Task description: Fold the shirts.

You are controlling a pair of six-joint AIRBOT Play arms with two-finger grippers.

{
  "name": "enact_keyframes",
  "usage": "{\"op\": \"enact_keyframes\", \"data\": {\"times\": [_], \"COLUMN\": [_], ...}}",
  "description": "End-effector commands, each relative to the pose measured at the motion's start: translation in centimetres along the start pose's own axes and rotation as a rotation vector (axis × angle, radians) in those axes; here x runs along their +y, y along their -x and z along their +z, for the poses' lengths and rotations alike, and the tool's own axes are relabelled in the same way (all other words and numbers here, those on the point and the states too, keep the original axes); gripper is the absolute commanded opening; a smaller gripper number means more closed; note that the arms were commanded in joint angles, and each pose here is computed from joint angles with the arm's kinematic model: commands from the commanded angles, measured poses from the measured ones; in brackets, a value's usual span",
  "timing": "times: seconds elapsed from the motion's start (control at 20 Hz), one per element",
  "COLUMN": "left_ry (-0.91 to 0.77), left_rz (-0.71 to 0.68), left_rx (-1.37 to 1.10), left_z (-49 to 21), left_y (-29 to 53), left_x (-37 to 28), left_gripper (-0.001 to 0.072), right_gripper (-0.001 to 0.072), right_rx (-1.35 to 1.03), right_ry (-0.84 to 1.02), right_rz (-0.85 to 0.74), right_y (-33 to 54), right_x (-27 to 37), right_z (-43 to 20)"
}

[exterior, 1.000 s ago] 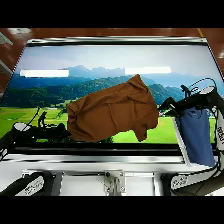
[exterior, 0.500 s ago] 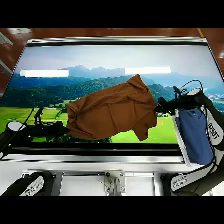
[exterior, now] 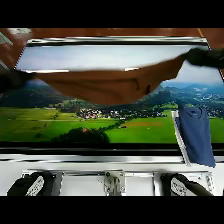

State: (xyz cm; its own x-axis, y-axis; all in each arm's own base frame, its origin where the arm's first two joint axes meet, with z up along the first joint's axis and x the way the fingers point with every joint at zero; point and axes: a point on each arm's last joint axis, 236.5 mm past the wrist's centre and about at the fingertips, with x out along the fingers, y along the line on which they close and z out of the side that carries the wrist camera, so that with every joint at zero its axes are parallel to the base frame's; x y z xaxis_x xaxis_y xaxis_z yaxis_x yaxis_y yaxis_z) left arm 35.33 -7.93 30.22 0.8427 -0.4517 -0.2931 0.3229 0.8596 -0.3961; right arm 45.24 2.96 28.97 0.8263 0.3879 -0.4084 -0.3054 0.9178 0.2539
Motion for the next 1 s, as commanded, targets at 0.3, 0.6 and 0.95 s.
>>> {"op": "enact_keyframes", "data": {"times": [0.3, 0.6, 0.95], "left_ry": [-0.367, -0.336, -0.152], "left_rz": [0.146, 0.333, 0.454], "left_rx": [-0.561, -0.205, 0.228], "left_z": [12.2, 4.3, -5.5], "left_y": [23.7, 22.5, 12.9], "left_x": [-14.0, -8.5, 3.4], "left_gripper": [0.0035, 0.0036, 0.0035], "right_gripper": [0.0057, 0.0057, 0.0057], "right_rx": [-0.662, -0.46, 0.236], "right_ry": [0.28, 0.275, 0.004], "right_rz": [-0.322, -0.395, -0.345], "right_y": [32.3, 31.9, 16.4], "right_x": [13.6, 12.2, 2.1], "right_z": [10.2, 5.2, -4.8]}}
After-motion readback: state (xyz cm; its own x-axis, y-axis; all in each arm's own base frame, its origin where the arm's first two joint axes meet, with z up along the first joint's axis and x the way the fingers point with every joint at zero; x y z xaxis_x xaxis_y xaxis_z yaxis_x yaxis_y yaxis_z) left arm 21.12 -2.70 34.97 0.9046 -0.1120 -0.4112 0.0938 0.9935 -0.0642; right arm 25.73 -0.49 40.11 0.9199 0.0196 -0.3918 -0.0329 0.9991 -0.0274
